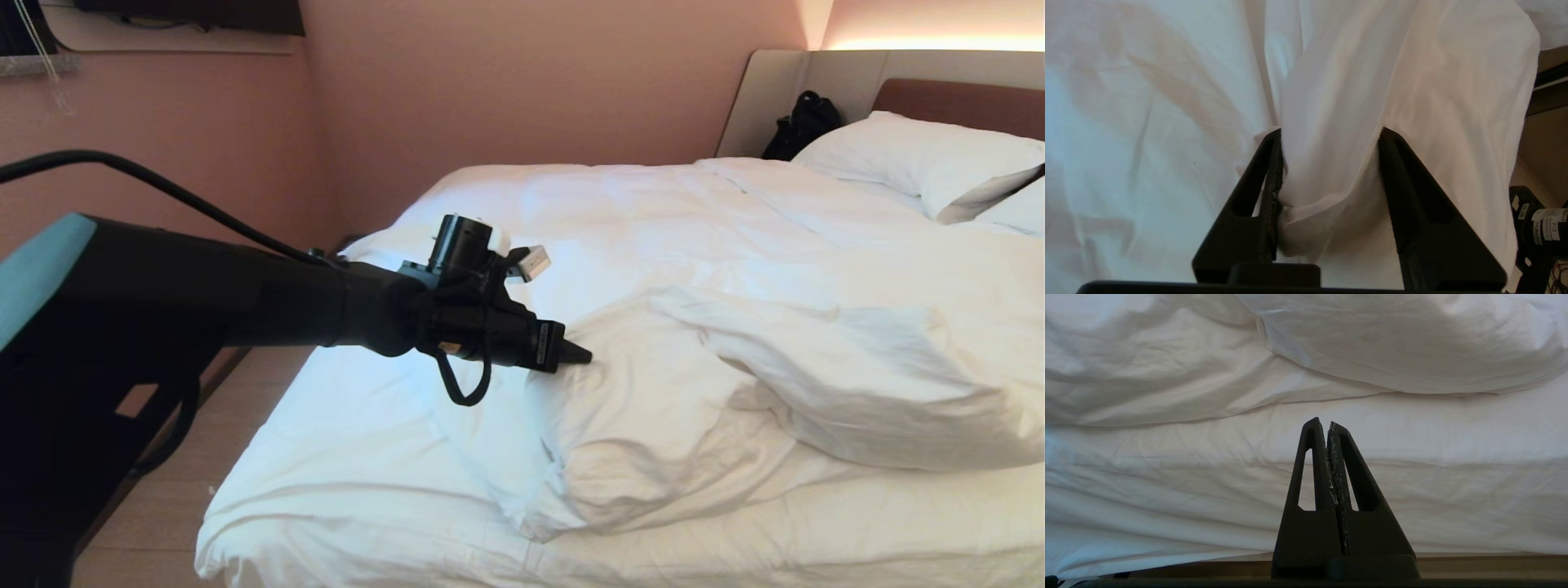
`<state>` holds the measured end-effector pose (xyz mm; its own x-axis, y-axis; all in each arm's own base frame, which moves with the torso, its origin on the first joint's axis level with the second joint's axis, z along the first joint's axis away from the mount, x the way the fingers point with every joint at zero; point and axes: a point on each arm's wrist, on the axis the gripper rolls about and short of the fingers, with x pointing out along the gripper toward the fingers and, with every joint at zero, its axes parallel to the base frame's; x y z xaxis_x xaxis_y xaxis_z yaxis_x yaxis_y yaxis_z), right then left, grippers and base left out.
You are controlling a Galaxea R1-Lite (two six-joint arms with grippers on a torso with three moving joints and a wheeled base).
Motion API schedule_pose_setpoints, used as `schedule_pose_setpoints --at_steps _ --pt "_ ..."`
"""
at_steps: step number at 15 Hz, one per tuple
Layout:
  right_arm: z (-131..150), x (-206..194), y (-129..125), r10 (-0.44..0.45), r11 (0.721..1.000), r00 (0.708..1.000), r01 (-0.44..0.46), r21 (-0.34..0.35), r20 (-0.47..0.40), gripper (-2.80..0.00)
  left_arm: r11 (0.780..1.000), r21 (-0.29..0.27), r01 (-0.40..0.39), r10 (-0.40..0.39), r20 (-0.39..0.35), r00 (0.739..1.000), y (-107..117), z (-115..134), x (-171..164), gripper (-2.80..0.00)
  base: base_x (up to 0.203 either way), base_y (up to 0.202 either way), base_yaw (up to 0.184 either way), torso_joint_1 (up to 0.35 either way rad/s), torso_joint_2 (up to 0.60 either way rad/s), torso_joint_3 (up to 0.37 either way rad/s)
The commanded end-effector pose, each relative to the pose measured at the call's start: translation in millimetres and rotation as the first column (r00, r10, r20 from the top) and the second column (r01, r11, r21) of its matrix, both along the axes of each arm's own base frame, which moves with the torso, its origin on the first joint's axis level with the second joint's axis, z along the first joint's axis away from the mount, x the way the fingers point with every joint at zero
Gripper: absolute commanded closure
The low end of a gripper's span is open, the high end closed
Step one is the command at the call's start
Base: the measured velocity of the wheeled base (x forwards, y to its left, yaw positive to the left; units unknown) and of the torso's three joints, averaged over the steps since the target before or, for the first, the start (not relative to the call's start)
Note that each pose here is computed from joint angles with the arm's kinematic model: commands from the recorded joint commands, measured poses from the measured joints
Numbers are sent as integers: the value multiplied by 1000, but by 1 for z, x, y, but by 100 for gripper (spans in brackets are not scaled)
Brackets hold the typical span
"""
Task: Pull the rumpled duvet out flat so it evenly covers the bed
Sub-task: Flatten the corners of the folded blanket
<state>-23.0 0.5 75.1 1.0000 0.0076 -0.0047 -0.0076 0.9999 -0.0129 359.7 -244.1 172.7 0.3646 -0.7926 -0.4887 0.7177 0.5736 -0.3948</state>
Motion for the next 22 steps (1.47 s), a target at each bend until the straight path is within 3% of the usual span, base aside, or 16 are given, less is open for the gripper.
schedule_pose_setpoints --at_steps 1,8,14,18,22 --pt "0 0 0 0 1000 1000 0 -1 -1 0 1000 1 3 -3 -7 1000 0 -1 -2 0 0 0 0 0 0 0" --pt "0 0 0 0 1000 1000 0 -1 -1 0 999 20 37 -37 -24 999 -1 6 -31 0 0 0 0 0 0 0" --pt "0 0 0 0 1000 1000 0 -1 -1 0 985 55 161 -155 -101 983 18 15 -132 0 0 0 0 0 0 0" --pt "0 0 0 0 1000 1000 0 -1 -1 0 964 91 251 -228 -212 950 20 -6 -181 0 0 0 0 0 0 0" --pt "0 0 0 0 1000 1000 0 -1 0 0 954 133 269 -224 -280 933 22 -27 -187 0 0 0 0 0 0 0"
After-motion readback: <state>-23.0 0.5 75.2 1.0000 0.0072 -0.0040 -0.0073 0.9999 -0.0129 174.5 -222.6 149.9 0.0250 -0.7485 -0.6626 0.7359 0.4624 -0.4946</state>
